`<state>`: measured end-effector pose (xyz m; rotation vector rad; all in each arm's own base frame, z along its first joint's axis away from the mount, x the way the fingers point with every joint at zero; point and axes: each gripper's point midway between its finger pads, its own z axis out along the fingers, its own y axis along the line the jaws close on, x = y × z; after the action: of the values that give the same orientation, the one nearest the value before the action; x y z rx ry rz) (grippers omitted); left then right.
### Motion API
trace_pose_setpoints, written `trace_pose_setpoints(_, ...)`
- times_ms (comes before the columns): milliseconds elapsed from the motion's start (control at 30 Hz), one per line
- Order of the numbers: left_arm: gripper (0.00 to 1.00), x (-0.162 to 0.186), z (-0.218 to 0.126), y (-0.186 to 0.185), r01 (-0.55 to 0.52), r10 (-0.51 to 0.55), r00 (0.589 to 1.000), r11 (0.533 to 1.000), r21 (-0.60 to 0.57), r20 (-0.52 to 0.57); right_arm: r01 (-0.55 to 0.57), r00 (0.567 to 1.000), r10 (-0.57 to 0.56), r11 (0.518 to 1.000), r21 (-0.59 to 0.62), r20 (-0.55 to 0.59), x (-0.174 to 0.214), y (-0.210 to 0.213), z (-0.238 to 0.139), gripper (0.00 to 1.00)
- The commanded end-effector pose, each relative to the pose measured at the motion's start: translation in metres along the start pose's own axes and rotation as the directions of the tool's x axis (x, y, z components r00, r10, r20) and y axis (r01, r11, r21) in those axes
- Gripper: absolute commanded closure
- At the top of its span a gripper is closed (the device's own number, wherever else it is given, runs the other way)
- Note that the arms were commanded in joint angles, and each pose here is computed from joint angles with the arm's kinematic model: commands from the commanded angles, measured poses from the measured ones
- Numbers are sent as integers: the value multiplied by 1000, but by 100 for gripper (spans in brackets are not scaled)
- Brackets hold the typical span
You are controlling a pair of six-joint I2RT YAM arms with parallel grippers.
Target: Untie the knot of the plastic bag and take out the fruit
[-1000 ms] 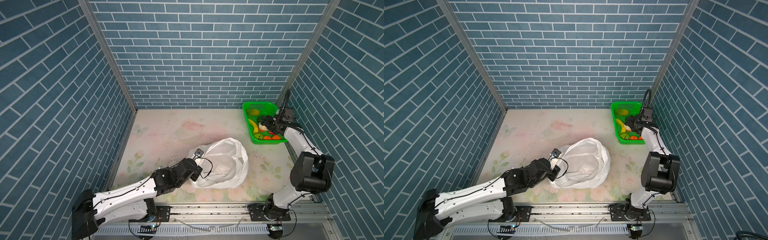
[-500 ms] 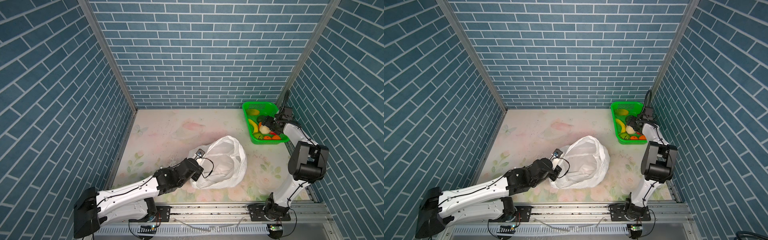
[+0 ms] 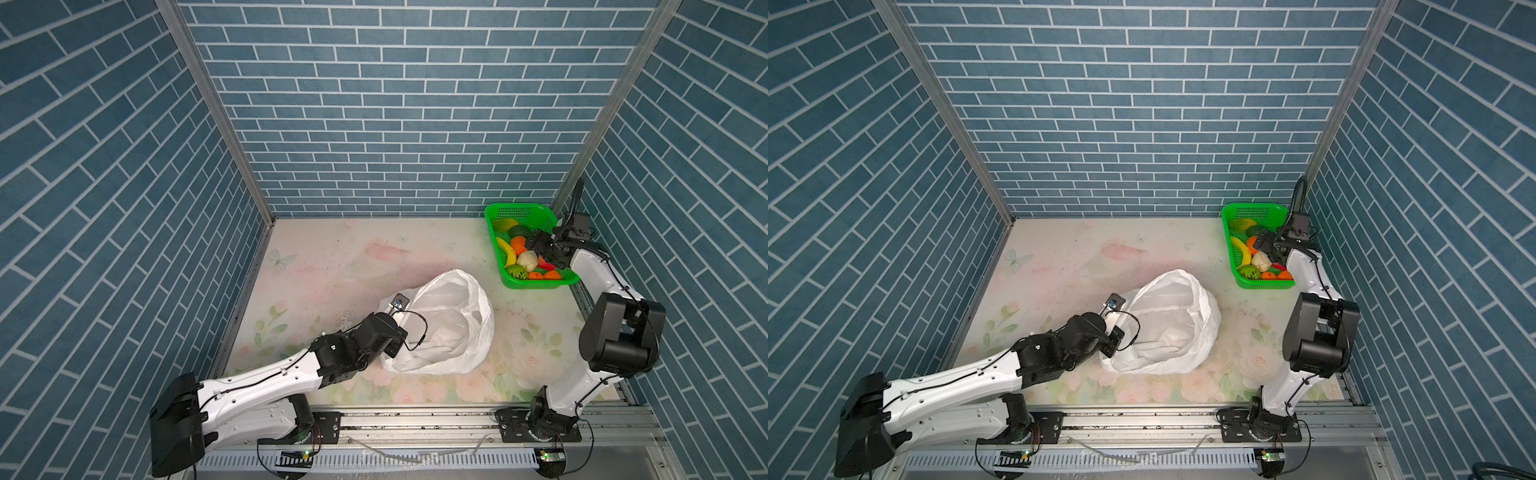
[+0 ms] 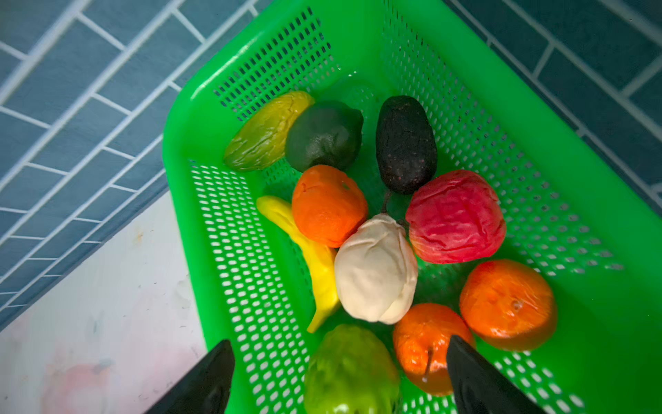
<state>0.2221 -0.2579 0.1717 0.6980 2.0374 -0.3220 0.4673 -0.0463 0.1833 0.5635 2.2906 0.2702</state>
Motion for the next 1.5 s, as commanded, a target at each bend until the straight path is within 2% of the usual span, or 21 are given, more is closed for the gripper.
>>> trace_pose_setpoints(0,100,-18,12,12,23,-22,999,1000,-17,45,7,1000,-8,998,-64,-8,22,19,-30,8)
trace_pose_setpoints(400,100,-63,80,74,85,-76,992,993,-82,103,-4,998,-5,991,-135,-70,106,29,-114,8)
trace_pose_setpoints(600,100,-78,115,96,101,-89,990,988,-113,107,-13,994,-2,990,-142,-106,135,22,-137,8)
trace_pose_setpoints(800,98,-84,134,94,97,-88,990,992,-85,107,-22,992,4,989,-149,-123,148,18,-143,8)
trace_pose_setpoints(900,90,-86,134,90,102,-95,989,993,-59,115,-20,993,2,988,-152,-119,148,18,-144,8)
trace_pose_setpoints(967,80,-86,130,88,108,-102,988,993,-44,117,-17,993,-1,988,-154,-116,148,18,-144,8)
trace_pose_setpoints(1067,52,-86,121,85,119,-115,986,993,-25,117,-10,994,-8,987,-162,-111,146,20,-143,8)
trace_pose_setpoints(1133,37,-88,110,80,127,-127,983,992,5,129,-3,994,-16,987,-163,-111,146,20,-140,7)
trace_pose_setpoints(1233,24,-93,91,69,133,-144,977,988,80,155,7,994,-25,986,-164,-108,145,21,-137,7)
trace_pose_setpoints(1367,16,-96,65,54,133,-164,971,975,177,174,24,995,-40,987,-159,-97,144,19,-132,6)
trace_pose_setpoints(1467,13,-85,52,36,108,-145,982,957,271,119,26,993,-44,987,-161,-110,148,19,-127,6)
